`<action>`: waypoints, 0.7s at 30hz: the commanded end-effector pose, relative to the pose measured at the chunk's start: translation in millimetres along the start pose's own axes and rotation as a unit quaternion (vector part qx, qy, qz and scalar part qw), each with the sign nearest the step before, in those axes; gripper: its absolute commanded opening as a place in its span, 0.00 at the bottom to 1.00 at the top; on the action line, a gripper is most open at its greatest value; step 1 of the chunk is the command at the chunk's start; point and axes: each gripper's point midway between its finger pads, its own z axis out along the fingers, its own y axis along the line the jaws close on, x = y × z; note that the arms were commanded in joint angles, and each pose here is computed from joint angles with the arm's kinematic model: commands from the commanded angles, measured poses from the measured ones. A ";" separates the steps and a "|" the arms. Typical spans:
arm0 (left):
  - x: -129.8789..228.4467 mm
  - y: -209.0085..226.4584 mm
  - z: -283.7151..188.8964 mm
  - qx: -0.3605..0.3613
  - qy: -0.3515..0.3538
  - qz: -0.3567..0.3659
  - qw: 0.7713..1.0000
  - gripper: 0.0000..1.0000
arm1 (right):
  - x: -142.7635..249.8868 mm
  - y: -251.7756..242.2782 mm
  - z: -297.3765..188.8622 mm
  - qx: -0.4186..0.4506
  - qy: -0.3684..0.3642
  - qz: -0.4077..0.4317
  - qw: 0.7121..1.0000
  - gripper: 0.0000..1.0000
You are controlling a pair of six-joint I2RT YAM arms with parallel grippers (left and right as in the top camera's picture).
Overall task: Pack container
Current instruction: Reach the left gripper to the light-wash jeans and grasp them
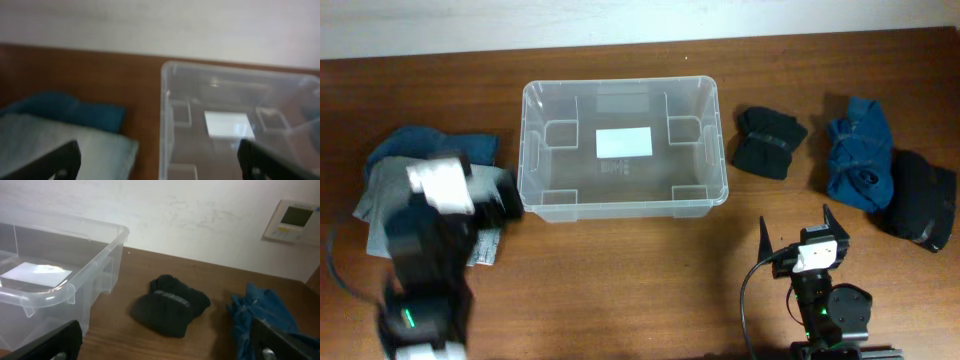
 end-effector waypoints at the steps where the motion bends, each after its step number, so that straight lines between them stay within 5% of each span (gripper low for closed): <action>1: -40.9 -6.6 34.8 0.046 0.053 -0.020 0.997 1.00 | 2.4 -0.2 0.0 0.002 0.003 0.002 1.000 0.98; 11: -4.4 25.7 93.2 0.013 0.198 -0.086 0.976 1.00 | 2.4 -0.2 0.0 0.002 0.003 0.002 1.000 0.98; 16: 29.2 113.3 65.1 -0.141 0.228 -0.321 0.908 1.00 | 2.4 -0.2 0.0 0.002 0.003 0.002 1.000 0.98; 21: 54.6 167.1 34.1 -0.151 0.223 -0.439 0.857 1.00 | 2.4 -0.2 0.0 0.002 0.003 0.002 1.000 0.98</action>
